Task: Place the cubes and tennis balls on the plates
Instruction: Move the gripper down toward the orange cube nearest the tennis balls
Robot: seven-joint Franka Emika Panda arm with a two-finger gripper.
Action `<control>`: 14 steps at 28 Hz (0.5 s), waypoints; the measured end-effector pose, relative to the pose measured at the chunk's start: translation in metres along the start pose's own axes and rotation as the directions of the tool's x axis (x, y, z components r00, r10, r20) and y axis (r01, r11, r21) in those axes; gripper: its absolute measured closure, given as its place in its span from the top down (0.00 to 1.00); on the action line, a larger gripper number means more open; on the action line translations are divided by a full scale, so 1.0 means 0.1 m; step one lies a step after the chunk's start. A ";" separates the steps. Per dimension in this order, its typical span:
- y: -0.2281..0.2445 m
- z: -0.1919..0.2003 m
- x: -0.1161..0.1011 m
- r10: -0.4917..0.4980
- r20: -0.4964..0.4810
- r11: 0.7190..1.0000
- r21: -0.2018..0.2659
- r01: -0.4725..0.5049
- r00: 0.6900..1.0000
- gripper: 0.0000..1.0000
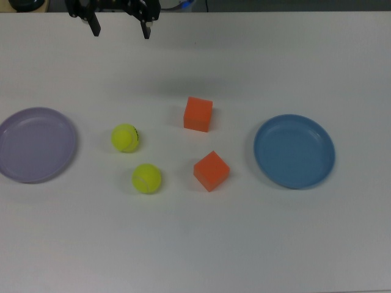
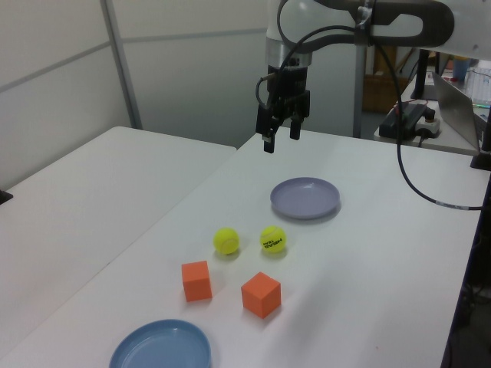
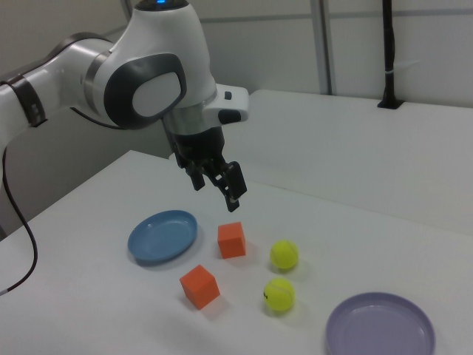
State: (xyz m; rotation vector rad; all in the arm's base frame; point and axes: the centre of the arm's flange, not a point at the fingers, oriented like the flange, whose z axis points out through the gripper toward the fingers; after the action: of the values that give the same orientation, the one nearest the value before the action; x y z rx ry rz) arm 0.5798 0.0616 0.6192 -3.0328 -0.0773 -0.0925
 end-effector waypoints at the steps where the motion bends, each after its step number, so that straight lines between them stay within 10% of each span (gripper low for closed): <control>1: 0.00 0.01 0.00 0.000 0.001 1.000 0.000 0.000 1.000 1.00; 14: -0.67 0.62 -0.03 0.060 0.028 0.998 0.011 -0.060 0.998 1.00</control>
State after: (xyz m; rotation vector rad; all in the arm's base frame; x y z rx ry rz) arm 0.5762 0.1347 0.5649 -3.0219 0.0113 -0.0451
